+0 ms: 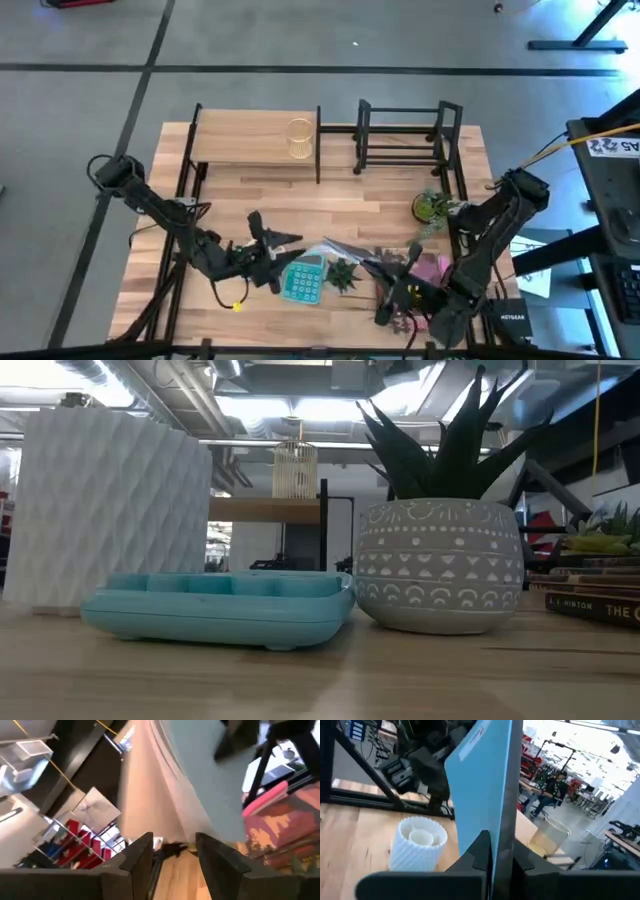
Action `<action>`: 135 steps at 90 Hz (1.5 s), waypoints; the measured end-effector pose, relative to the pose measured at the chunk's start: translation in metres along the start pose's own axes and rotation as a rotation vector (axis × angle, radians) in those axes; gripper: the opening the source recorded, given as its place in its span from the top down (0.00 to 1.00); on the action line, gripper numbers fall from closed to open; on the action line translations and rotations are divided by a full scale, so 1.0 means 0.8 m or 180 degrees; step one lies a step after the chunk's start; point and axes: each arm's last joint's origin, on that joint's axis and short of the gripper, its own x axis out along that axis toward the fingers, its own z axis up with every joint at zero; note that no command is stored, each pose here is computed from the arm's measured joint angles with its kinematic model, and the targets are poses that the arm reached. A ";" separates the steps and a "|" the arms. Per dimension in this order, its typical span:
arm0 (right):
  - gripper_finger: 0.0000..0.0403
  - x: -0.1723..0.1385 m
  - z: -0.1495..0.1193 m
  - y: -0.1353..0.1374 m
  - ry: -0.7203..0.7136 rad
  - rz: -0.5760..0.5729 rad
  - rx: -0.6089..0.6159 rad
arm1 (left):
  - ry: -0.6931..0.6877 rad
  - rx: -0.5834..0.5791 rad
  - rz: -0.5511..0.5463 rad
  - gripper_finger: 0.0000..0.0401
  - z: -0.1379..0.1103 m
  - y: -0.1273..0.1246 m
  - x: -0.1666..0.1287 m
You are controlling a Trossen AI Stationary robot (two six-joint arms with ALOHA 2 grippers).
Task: Stock shelves
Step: Put the blue book on the bookshelf
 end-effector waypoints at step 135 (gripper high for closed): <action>0.97 0.076 0.027 -0.029 -0.0741 0.0602 -0.0504 | -0.1736 -0.1514 -0.1128 0.76 -0.036 0.043 0.044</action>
